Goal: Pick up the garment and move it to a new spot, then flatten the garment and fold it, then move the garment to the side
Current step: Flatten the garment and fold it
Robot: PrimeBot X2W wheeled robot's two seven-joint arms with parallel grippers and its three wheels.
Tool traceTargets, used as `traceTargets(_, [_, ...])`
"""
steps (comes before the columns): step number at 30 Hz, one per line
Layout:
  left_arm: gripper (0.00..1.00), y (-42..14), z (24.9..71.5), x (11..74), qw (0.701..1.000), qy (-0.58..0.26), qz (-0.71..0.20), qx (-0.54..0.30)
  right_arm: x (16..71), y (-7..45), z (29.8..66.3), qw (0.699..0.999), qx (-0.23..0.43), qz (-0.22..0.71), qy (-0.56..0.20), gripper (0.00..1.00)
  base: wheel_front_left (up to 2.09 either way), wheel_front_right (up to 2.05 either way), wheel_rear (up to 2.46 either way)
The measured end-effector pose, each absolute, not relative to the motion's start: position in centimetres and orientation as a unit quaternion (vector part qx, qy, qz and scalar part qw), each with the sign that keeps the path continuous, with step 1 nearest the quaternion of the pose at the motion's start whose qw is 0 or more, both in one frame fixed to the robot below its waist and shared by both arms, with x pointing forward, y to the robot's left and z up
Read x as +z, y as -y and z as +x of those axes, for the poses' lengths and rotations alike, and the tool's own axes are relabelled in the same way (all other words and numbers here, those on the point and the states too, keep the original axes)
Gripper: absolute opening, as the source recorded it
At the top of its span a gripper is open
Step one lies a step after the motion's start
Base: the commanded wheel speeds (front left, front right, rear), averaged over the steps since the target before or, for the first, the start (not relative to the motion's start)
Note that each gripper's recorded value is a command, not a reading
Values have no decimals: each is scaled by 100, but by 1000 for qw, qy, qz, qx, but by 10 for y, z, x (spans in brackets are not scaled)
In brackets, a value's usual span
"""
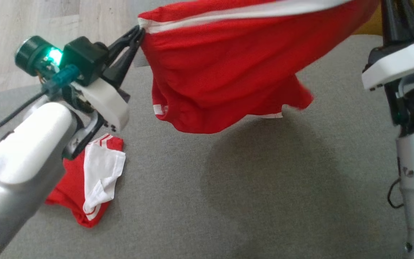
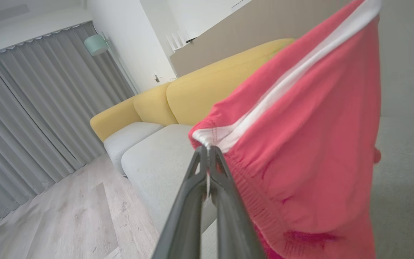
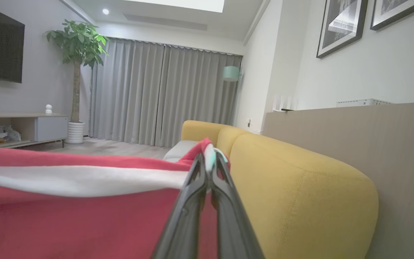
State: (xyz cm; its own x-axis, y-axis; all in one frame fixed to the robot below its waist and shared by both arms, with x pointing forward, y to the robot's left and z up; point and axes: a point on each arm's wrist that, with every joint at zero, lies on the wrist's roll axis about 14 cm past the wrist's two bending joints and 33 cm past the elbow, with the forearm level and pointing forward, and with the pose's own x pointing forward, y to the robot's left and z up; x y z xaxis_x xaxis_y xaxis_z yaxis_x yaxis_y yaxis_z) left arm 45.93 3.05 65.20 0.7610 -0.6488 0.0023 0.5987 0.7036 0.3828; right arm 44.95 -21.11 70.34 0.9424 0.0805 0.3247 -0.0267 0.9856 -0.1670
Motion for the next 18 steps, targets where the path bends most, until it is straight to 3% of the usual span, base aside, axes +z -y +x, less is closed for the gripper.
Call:
traceTargets(11, [0, -22, 446, 628, 920, 57, 157, -355, 650, 218, 442, 991, 21, -74, 108, 0, 0, 0, 0])
traceTargets(18, [0, -24, 488, 613, 919, 33, 174, -353, 649, 219, 484, 992, 22, -76, 101, 0, 0, 0, 0])
